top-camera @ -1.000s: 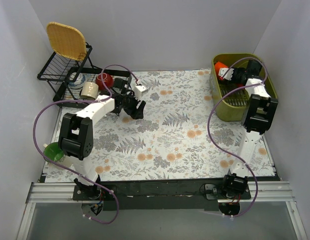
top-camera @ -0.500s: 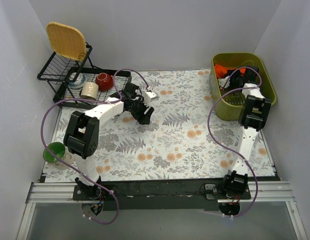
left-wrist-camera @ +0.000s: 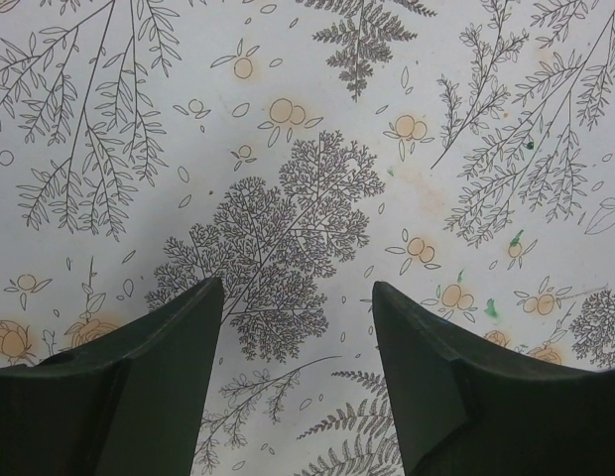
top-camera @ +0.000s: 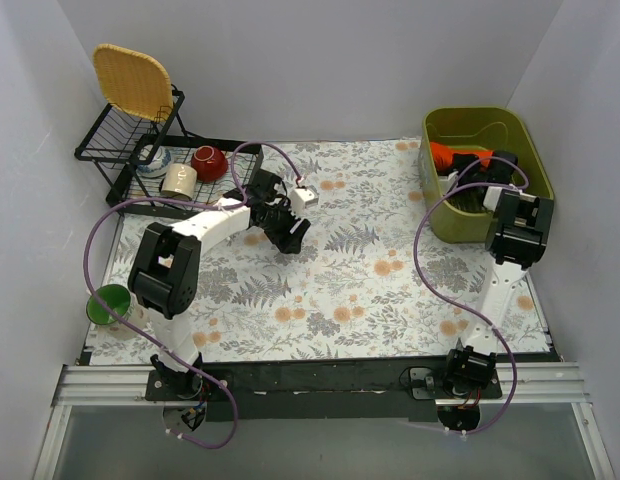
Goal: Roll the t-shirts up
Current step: Place the T-shirt in the bin.
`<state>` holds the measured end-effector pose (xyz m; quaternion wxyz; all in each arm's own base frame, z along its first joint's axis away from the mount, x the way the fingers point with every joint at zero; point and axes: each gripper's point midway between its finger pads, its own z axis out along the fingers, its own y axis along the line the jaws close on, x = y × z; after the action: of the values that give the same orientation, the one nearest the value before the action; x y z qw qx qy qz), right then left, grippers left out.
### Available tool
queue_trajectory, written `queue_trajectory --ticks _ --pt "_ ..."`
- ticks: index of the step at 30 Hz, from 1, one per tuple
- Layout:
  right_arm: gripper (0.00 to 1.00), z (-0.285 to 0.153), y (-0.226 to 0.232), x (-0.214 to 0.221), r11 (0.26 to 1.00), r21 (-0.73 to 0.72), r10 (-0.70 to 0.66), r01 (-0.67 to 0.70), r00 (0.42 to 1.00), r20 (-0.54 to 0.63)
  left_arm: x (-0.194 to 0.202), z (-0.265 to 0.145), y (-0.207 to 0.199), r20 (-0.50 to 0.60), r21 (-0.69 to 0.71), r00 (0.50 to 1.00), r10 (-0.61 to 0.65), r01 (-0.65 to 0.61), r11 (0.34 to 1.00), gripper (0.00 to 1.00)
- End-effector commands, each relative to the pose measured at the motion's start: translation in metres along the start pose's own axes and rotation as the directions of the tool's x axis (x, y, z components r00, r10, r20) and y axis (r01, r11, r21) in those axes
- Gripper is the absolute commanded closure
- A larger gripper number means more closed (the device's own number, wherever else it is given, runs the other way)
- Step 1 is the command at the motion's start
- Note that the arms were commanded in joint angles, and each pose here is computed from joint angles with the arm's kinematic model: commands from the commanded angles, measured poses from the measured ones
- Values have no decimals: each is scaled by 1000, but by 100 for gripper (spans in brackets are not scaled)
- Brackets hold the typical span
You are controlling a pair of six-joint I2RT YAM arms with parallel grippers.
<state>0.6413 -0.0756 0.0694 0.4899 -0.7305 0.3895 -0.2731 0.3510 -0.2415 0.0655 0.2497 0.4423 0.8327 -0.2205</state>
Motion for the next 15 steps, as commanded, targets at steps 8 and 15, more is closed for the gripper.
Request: queue_trajectory --ticks 8,15 --pt "23 -40 -49 -5 992 66 -105 110 992 -77 -20 -19 -8 100 -4 994 40 -40 999 40" --pt "1 -49 -69 0 998 55 14 -9 997 -78 -22 -24 -11 114 -8 993 43 -43 999 40"
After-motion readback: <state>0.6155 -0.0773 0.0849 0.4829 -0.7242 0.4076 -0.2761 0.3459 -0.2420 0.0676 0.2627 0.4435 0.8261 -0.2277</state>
